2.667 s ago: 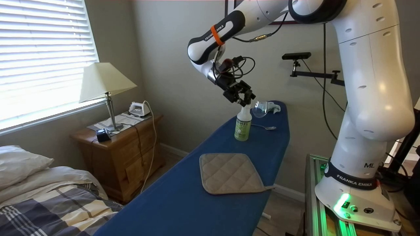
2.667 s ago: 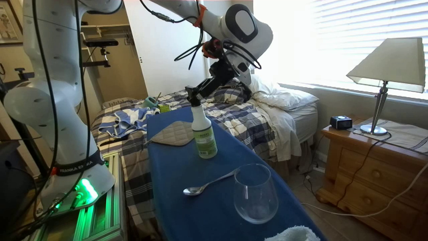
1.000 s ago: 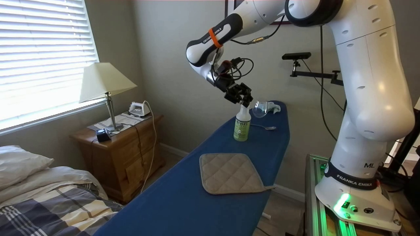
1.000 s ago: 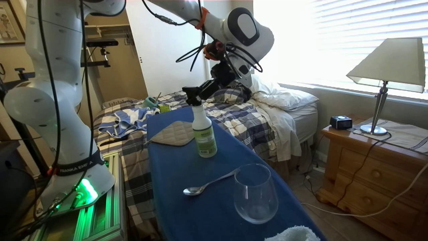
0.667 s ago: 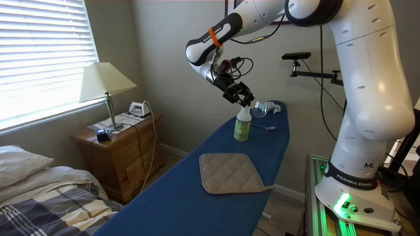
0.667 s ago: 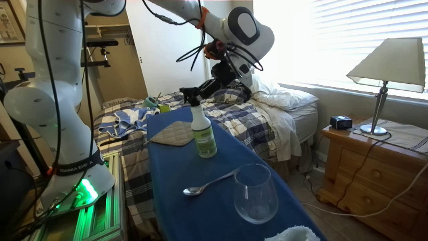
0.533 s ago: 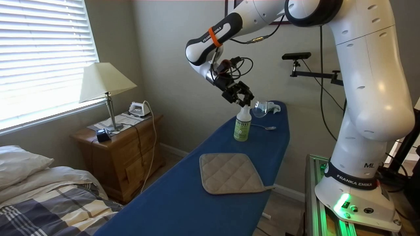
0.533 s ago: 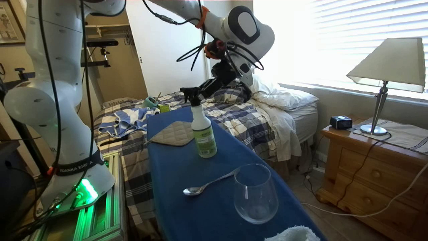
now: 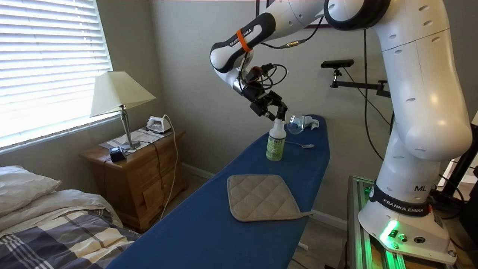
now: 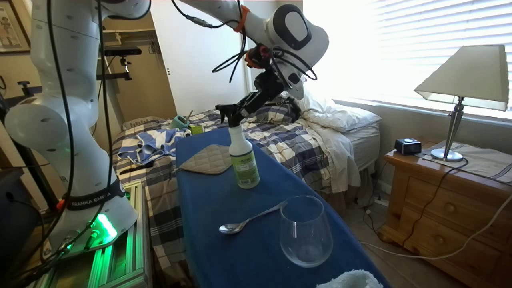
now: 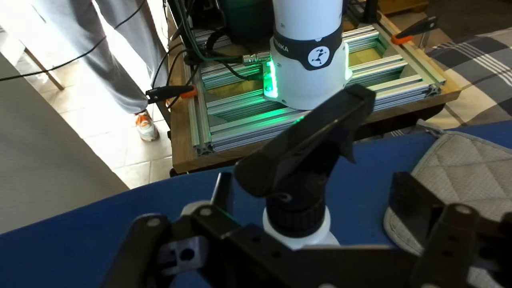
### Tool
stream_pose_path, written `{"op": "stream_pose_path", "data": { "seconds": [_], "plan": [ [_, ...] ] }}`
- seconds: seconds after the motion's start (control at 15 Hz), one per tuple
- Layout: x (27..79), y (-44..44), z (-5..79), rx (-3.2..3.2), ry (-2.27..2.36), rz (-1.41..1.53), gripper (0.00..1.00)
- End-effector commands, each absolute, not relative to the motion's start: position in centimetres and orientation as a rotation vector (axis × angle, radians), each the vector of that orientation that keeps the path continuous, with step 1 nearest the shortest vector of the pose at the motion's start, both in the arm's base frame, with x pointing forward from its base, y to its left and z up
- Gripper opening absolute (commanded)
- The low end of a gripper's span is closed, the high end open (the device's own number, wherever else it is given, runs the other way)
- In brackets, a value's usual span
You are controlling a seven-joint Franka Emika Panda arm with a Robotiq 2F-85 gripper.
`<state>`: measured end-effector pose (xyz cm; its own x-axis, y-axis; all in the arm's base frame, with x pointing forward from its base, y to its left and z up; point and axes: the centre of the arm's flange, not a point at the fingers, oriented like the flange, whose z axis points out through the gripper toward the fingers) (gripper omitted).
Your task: Spray the spray bottle with a green label once
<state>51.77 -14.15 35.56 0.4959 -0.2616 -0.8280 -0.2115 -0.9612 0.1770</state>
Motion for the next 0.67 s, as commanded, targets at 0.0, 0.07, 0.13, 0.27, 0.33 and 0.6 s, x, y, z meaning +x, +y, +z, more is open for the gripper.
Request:
{"op": "stream_pose_path", "data": {
  "seconds": [0.0, 0.07, 0.13, 0.27, 0.33, 0.6],
  "plan": [
    [53.9, -12.1, 37.7, 2.745, -0.375, -1.404, 1.00],
    [54.4, -11.2, 38.5, 2.774, -0.344, -1.363, 1.00],
    [54.9, -10.3, 39.3, 2.799, -0.317, -1.323, 1.00],
    [55.9, -8.2, 41.1, 2.867, -0.237, -1.218, 1.00],
    [56.3, -7.3, 42.0, 2.899, -0.194, -1.153, 1.00],
    [57.4, -5.0, 45.5, 2.996, -0.026, -0.907, 1.00]
  ]
}}
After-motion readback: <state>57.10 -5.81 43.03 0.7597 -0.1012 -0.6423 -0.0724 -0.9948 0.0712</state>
